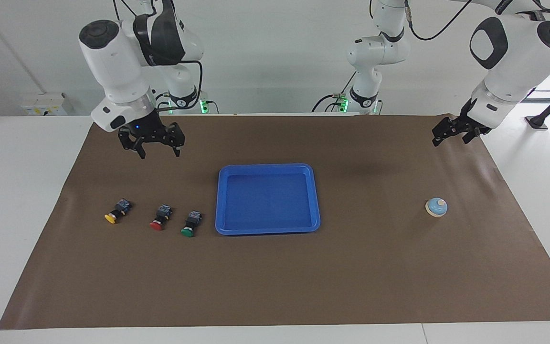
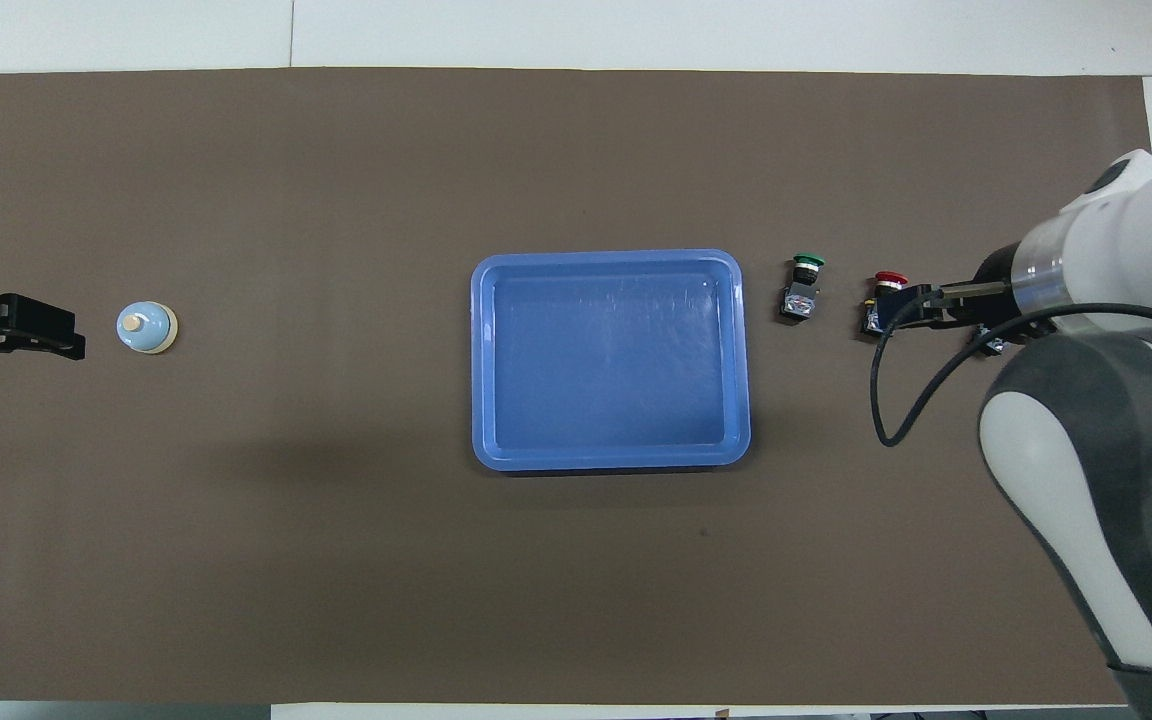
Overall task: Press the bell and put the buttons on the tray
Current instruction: 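Grasp the green-capped button with the right gripper while the left gripper withdraws, then carry the green button into the blue tray and release it, then move the right gripper back and grasp the red-capped button, then carry the red button into the tray beside the green one, then move the right gripper to the yellow-capped button and grasp it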
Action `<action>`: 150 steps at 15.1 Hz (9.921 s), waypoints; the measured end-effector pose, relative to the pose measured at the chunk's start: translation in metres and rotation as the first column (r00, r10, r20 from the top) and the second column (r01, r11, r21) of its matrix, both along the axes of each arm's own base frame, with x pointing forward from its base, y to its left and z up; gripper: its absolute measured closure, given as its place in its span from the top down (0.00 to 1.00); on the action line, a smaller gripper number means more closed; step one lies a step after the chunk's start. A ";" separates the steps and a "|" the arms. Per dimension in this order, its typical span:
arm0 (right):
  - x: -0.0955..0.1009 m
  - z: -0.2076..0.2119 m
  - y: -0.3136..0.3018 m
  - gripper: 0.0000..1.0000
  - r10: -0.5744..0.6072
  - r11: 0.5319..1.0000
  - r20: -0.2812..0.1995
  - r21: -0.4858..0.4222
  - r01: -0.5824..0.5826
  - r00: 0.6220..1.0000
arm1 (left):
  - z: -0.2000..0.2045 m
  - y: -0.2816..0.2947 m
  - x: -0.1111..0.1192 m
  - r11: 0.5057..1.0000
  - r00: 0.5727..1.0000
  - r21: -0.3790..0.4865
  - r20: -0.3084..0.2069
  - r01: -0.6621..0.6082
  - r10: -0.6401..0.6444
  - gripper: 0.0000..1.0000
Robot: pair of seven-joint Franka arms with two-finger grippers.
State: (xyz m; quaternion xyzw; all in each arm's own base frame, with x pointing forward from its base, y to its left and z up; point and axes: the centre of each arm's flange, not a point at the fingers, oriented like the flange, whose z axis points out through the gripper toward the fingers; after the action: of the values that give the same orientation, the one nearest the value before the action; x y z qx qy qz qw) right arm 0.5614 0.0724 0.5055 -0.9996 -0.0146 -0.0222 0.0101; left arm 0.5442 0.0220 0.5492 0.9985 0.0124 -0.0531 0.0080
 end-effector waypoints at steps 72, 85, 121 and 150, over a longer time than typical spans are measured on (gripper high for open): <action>0.029 -0.199 -0.060 1.00 -0.288 0.957 0.026 -0.004 0.288 0.957 | 0.037 -0.019 -0.002 1.000 0.999 -0.010 -0.038 0.020 -0.021 1.00; 0.028 -0.200 -0.036 0.41 -0.249 0.968 0.050 0.010 0.249 0.967 | 0.037 -0.019 -0.002 1.000 0.999 -0.010 -0.038 0.020 -0.020 1.00; 0.048 -0.060 0.104 1.00 -0.223 0.975 0.001 -0.001 0.223 0.975 | 0.037 -0.019 -0.002 1.000 0.999 -0.010 -0.038 0.020 -0.020 1.00; 0.015 -0.193 -0.181 0.97 -0.615 0.788 0.031 0.014 0.615 0.788 | 0.037 -0.019 -0.002 1.000 0.999 -0.010 -0.038 0.019 -0.020 1.00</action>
State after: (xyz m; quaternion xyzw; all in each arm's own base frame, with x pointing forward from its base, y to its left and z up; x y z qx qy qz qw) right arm 0.5766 -0.1089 0.3123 -0.9495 0.3111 -0.0412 0.0039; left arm 0.5423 0.0034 0.5859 0.9973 0.0025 -0.0723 0.0122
